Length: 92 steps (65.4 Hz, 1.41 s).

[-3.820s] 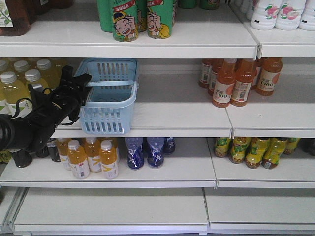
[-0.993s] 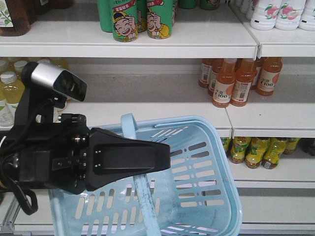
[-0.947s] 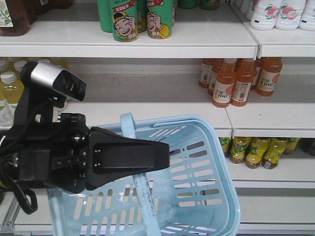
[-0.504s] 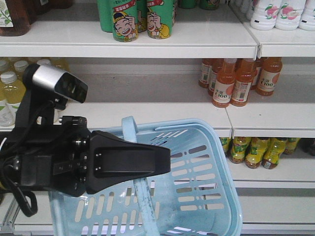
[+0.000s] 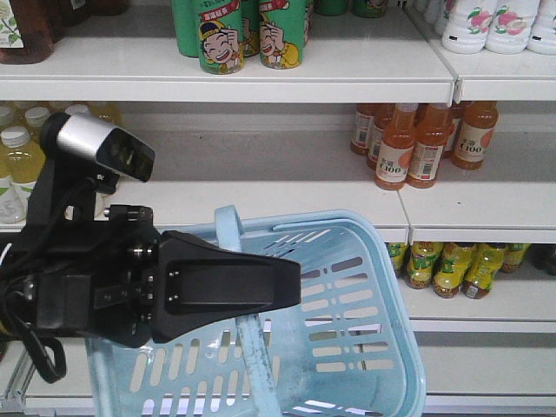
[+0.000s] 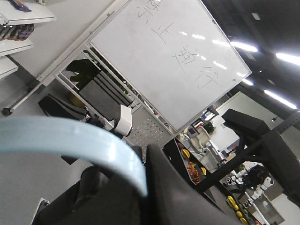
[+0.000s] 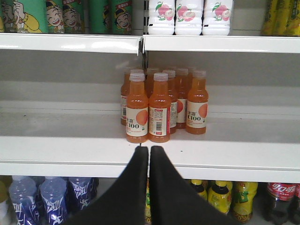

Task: Place coke in basket with both arms
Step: 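Turn the base away from the shelf holding the basket in the left gripper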

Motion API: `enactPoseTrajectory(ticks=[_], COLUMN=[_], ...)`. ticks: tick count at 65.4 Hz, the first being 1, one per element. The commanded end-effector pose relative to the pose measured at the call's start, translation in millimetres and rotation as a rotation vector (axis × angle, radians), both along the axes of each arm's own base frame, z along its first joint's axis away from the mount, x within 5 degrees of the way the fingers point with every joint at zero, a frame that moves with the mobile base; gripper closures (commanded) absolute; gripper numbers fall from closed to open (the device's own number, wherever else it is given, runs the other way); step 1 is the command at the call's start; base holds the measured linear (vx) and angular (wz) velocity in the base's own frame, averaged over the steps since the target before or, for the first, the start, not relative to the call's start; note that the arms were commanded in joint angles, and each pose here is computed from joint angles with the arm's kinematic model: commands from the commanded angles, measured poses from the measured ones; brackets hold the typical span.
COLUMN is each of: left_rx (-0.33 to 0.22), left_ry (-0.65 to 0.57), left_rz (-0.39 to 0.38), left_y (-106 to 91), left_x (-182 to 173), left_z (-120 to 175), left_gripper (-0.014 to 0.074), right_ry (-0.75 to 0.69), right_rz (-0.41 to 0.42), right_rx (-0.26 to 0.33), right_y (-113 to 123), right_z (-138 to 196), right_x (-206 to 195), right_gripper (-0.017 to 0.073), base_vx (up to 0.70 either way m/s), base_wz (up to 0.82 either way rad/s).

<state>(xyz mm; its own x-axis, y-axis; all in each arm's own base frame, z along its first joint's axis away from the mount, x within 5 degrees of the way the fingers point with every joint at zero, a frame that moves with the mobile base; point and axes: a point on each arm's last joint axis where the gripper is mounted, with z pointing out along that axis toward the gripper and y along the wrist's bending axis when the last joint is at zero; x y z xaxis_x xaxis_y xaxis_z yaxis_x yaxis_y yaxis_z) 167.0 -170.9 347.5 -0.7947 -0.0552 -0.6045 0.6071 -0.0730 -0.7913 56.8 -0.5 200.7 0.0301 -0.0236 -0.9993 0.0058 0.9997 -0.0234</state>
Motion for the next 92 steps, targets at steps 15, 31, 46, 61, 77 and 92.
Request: enactPoseTrajectory(ticks=[15,31,46,61,77,92], left_rx=[-0.17,-0.17,-0.17,-0.17,-0.17,-0.17], left_ry=[-0.037,-0.037,-0.037,-0.037,-0.037,-0.037], left_rz=[-0.155,-0.155,-0.155,-0.155,-0.155,-0.155], left_y=[4.7,4.7,4.7,4.7,4.7,4.7], left_x=[-17.9,-17.9,-17.9,-17.9,-17.9,-17.9], left_z=[25.4,25.4,25.4,25.4,25.4,25.4], left_gripper=[0.06,0.06,0.06,0.06,0.06,0.06], right_ry=[-0.076,-0.076,-0.076,-0.076,-0.076,-0.076], right_rz=[0.001,0.001,0.001,0.001,0.001,0.001], right_rx=[-0.015,-0.015,-0.015,-0.015,-0.015,-0.015], right_y=[0.4,0.4,0.4,0.4,0.4,0.4], right_z=[3.5,3.5,3.5,3.5,3.5,3.5], right_x=[-1.4,-1.4,-1.4,-1.4,-1.4,-1.4], right_gripper=[0.0564,0.0564,0.0564,0.0564,0.0564,0.0564], base_vx=[0.0,-0.03,-0.04,-0.06,-0.08,-0.09], base_wz=[-0.01,-0.12,-0.27,-0.43,-0.52,-0.52])
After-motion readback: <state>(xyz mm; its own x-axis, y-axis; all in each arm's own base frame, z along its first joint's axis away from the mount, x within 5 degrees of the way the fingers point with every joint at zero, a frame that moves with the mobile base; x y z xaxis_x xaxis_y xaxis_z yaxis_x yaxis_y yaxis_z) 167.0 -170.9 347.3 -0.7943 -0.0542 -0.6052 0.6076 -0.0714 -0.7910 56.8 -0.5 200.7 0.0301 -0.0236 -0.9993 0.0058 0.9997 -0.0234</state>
